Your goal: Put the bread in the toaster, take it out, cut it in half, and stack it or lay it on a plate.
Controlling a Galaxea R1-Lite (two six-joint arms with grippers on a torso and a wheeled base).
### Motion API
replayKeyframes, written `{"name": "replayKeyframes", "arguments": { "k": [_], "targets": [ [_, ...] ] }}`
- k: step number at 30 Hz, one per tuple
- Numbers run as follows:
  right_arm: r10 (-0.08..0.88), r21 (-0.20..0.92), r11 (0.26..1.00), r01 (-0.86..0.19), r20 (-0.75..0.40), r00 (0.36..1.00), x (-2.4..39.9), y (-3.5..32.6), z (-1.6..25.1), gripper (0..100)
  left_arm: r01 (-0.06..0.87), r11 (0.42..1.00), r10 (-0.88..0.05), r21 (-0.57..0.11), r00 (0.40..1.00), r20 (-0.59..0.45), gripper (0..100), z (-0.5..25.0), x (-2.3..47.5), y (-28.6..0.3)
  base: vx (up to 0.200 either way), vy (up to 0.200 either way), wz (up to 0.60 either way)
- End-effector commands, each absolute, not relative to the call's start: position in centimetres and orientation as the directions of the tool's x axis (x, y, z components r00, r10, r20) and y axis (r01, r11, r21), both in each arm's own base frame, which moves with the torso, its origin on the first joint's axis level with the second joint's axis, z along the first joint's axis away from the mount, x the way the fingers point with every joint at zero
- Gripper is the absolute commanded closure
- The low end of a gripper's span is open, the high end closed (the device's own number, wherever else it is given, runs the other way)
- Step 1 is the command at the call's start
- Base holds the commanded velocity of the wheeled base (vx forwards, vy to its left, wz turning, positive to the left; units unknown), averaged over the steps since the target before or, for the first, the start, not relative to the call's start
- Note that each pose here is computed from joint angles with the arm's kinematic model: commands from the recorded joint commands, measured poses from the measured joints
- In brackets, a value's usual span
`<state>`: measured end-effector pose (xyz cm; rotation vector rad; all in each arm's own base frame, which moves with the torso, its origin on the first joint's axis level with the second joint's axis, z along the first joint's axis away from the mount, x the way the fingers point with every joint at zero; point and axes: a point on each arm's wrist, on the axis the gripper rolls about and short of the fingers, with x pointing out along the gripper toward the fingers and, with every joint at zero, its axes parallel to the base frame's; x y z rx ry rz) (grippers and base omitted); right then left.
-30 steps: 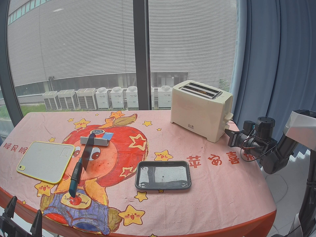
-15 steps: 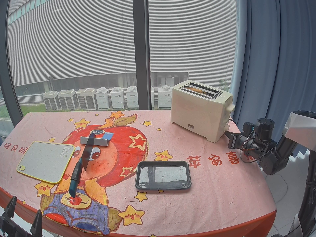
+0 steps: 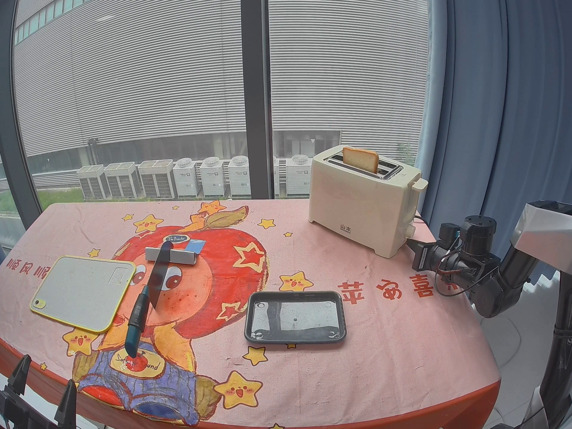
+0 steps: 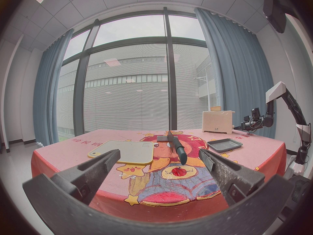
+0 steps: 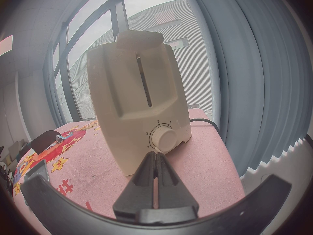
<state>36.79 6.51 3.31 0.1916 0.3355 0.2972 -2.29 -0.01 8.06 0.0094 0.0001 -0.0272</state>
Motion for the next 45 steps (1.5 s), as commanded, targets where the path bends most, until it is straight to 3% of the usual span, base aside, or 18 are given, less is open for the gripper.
{"name": "replayKeyframes", "arguments": {
  "k": [1, 11, 23, 39, 45],
  "targets": [
    [0.318, 0.233, 0.938, -0.255, -0.292, 0.902, 36.8, 6.5, 3.4, 100, 0.028, 1.000, -0.028, 0.009, 1.000, 0.000, 0, 7.6, -2.3, 0.0, 0.000, 0.000, 0.00],
    [0.325, 0.202, 0.940, -0.276, -0.283, 0.902, 36.1, 6.7, 3.9, 100, 0.028, 1.000, -0.028, 0.009, 1.000, 0.000, 0, 7.6, -2.3, 0.0, 0.000, 0.000, 0.00],
    [0.349, 0.176, 0.931, -0.319, -0.185, 0.919, 33.8, 7.1, 8.8, 100, 0.028, 1.000, -0.028, 0.009, 1.000, 0.000, 0, 7.6, -2.3, 0.0, 0.000, 0.000, 0.00],
    [0.351, 0.137, 0.930, -0.340, -0.065, 0.934, 31.7, 6.7, 13.3, 100, 0.028, 1.000, -0.028, 0.009, 1.000, -0.002, 0, 7.5, -2.3, 0.0, 0.000, 0.000, 0.00],
    [0.349, 0.110, 0.935, -0.337, -0.107, 0.931, 30.6, 6.5, 14.4, 100, 0.029, 1.000, -0.029, 0.009, 1.000, 0.000, 0, 7.6, -2.3, 0.0, 0.000, 0.000, 0.00]
  ]
}}
